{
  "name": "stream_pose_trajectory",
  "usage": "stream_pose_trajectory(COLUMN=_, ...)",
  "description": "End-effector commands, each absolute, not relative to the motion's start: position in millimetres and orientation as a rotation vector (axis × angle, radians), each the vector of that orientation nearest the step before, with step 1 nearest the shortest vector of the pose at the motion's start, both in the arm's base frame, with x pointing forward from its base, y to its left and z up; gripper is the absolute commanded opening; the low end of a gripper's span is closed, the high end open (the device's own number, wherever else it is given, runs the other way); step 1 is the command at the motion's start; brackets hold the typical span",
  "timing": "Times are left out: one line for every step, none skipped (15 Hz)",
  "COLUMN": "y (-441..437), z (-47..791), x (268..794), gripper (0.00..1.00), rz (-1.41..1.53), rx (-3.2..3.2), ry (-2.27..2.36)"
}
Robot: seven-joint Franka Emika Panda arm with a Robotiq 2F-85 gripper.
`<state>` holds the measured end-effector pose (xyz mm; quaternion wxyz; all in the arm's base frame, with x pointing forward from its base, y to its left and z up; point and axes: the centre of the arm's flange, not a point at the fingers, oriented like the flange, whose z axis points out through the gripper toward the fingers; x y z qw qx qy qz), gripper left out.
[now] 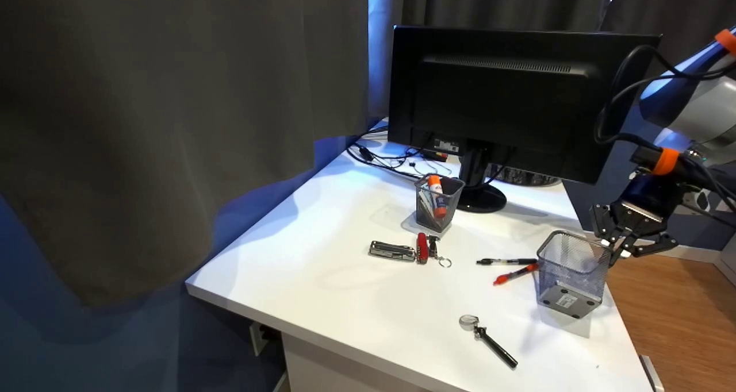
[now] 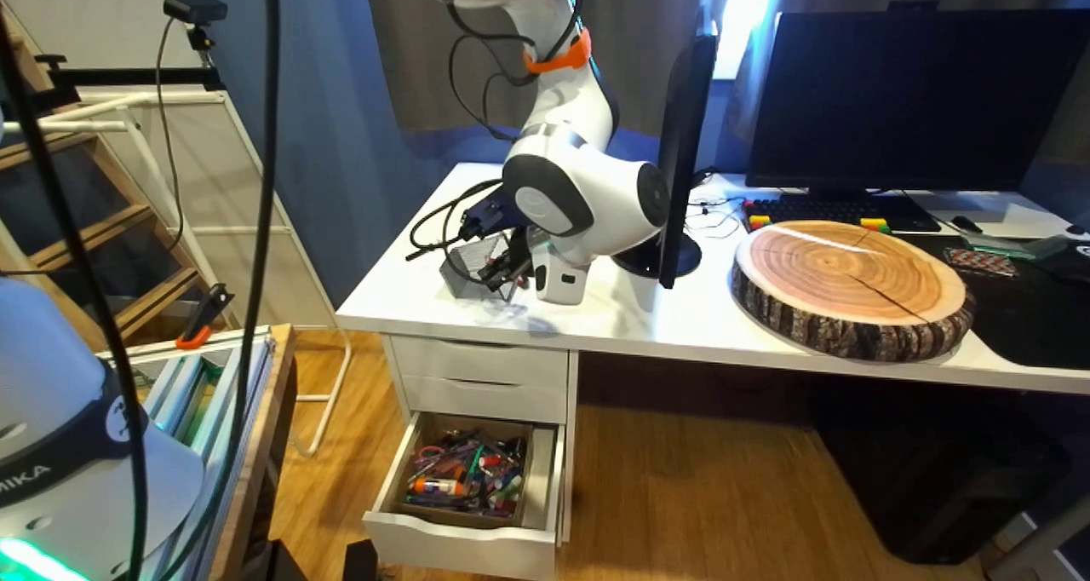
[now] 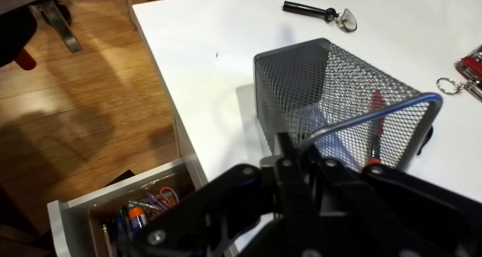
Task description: Turn the grey basket over
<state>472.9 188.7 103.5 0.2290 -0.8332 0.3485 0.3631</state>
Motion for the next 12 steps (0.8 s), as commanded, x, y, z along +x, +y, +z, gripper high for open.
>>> stream_pose_trajectory(y=206, z=126, x=469, gripper=0.02, rz=0.974, rx=-2.294, ry=0.907)
stream_pose_trajectory(y=211, z=132, x=466, gripper=0.02, rz=0.961, rx=-2.309, ry=0.888)
stream_pose_trajectory(y=216, z=138, x=465, gripper=0.02, rz=0.951, rx=-2.323, ry=0.871)
stream_pose_trajectory(y=221, z=147, x=462, gripper=0.02, rz=0.934, rx=-2.342, ry=0.85)
stream_pose_trajectory(y=227, z=157, x=458, gripper=0.02, rz=0.905, rx=-2.381, ry=0.832)
stream_pose_trajectory(y=232, z=166, x=455, gripper=0.02, rz=0.874, rx=-2.41, ry=0.809)
stream_pose_trajectory(y=238, z=175, x=449, gripper=0.02, rz=0.844, rx=-2.446, ry=0.775)
stream_pose_trajectory(y=242, z=182, x=446, gripper=0.02, rz=0.81, rx=-2.482, ry=0.748)
stream_pose_trajectory(y=246, z=189, x=440, gripper=0.02, rz=0.773, rx=-2.519, ry=0.708)
stream_pose_trajectory(y=249, z=195, x=435, gripper=0.02, rz=0.733, rx=-2.56, ry=0.681)
stream_pose_trajectory(y=251, z=199, x=432, gripper=0.02, rz=0.69, rx=-2.598, ry=0.664)
stream_pose_trajectory(y=254, z=202, x=427, gripper=0.02, rz=0.636, rx=-2.648, ry=0.639)
